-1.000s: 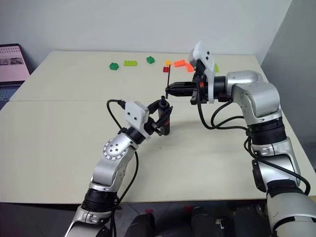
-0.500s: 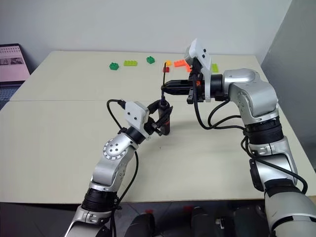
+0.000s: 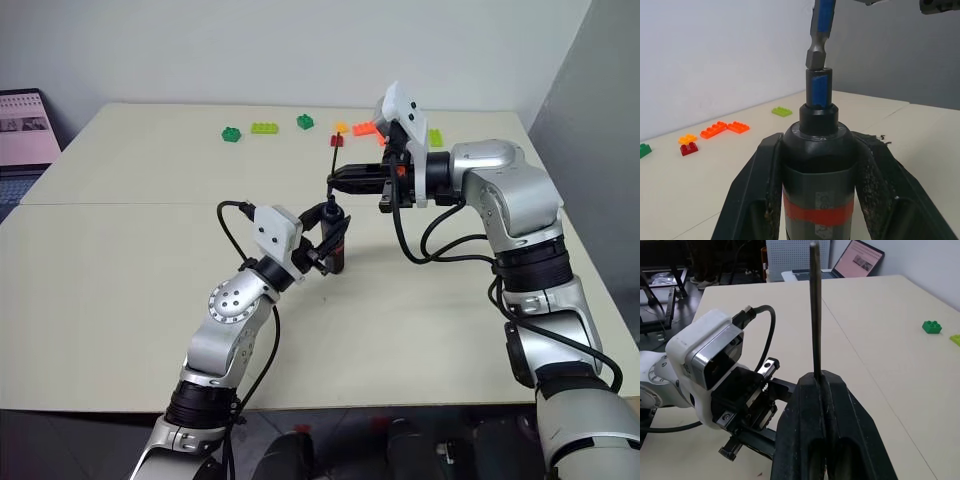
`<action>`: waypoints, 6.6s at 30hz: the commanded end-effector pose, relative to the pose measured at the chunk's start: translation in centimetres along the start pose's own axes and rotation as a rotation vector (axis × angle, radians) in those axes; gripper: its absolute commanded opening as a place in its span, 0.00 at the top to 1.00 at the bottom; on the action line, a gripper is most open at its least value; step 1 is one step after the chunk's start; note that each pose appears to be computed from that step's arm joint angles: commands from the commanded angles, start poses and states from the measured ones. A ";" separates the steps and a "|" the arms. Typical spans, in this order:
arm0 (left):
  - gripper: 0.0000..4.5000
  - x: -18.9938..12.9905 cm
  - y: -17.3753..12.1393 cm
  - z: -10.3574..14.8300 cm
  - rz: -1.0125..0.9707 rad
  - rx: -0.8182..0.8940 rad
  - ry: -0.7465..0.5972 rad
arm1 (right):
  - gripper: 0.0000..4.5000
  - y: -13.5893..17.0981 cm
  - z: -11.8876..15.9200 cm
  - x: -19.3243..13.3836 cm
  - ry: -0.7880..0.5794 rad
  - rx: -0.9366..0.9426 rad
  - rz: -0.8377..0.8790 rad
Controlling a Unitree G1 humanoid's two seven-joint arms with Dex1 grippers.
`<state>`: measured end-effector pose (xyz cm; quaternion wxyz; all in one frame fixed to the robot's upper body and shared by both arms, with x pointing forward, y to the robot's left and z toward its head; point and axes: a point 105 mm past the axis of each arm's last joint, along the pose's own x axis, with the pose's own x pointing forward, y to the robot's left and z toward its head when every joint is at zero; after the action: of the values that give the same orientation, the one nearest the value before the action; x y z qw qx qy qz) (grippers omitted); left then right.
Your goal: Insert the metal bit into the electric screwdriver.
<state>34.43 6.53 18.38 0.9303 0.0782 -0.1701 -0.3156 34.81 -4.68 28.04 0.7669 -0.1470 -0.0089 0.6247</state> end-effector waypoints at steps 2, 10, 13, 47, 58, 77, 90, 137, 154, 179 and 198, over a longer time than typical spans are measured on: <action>0.64 -0.3 0.1 -1.2 0.005 0.004 0.048 | 1.00 0.0 1.2 -0.4 0.009 -0.051 0.012; 0.64 -0.4 0.2 -1.2 0.007 0.009 0.049 | 1.00 -0.2 1.9 -0.7 0.006 -0.047 0.023; 0.64 -0.4 0.2 -1.2 0.007 0.009 0.048 | 1.00 -0.2 1.7 -0.9 0.029 -0.056 0.028; 0.64 -0.3 0.1 -1.4 0.004 0.008 0.050 | 1.00 -0.5 1.5 -0.2 0.066 -0.084 0.056; 0.64 -0.4 0.2 -1.4 0.007 0.009 0.053 | 1.00 -0.6 1.9 -0.3 0.045 -0.072 0.056; 0.64 -0.4 0.3 -1.5 0.008 0.011 0.057 | 1.00 -0.8 2.4 -0.5 0.027 -0.042 0.044; 0.64 -0.5 0.3 -1.5 0.009 0.009 0.058 | 1.00 -0.6 1.7 0.0 0.047 -0.052 0.051; 0.64 -0.5 1.1 -1.8 0.060 -0.016 0.069 | 1.00 -1.2 2.1 0.3 0.038 -0.026 0.042; 0.64 -0.4 1.0 -1.9 0.055 -0.010 0.068 | 1.00 -1.1 1.1 0.9 0.108 -0.042 0.049; 0.64 -0.5 0.9 -1.9 0.050 -0.007 0.066 | 0.66 -1.2 1.2 1.5 0.144 -0.057 0.078; 0.64 1.1 2.6 1.2 0.027 0.112 0.005 | 0.37 -2.5 1.3 -4.3 0.055 0.001 -0.128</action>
<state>35.33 6.68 18.70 0.9297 0.0881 -0.1692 -0.3151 36.78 -7.55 28.66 0.7895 -0.1624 0.0416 0.5904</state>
